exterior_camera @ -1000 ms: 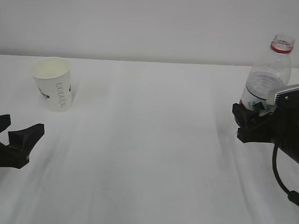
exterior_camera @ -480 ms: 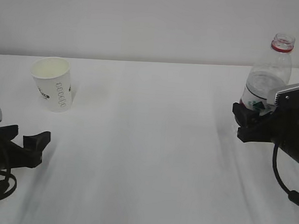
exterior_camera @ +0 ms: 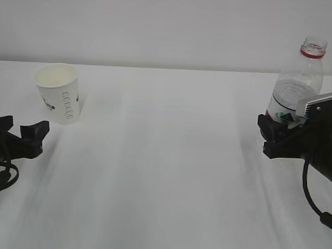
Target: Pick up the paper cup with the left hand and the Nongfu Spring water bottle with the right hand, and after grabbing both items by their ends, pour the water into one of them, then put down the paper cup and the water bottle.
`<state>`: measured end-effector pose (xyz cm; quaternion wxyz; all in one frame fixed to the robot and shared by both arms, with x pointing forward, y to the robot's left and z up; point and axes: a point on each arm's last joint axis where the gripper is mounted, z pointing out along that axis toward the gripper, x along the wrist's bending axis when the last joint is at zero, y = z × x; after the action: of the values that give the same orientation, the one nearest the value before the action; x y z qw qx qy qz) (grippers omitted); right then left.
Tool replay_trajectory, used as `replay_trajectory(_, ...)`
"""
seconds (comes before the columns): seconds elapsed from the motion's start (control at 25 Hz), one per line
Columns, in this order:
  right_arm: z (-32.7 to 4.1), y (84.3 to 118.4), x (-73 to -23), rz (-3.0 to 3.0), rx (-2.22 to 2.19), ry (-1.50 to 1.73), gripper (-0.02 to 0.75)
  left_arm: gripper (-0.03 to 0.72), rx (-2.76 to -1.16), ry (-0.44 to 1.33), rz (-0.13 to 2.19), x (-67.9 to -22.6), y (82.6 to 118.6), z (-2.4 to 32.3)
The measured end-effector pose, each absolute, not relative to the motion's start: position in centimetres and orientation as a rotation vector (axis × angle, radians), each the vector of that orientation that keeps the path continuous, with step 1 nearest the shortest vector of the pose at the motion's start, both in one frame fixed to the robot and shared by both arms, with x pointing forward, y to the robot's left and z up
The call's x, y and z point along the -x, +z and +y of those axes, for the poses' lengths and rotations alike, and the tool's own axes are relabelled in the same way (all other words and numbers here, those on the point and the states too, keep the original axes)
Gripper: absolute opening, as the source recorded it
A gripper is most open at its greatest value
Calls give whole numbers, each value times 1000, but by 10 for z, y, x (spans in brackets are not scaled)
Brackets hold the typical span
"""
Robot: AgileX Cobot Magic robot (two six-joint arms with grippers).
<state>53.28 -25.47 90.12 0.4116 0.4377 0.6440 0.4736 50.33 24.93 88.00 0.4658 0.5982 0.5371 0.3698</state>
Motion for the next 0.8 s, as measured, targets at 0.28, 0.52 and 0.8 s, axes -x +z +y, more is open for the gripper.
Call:
replay_trajectory(0.28,-254,901,-533,1625,-1096,1194,533,650,-1471,913,1272,-521,879,255)
replay_trajectory(0.52,-254,901,-533,1629,-1092,1195,533,689,-1500,893,1274,-529,867,253)
replay_trajectory(0.8,-254,901,-532,1630,-1090,1196,533,692,-1500,893,1272,-543,857,250)
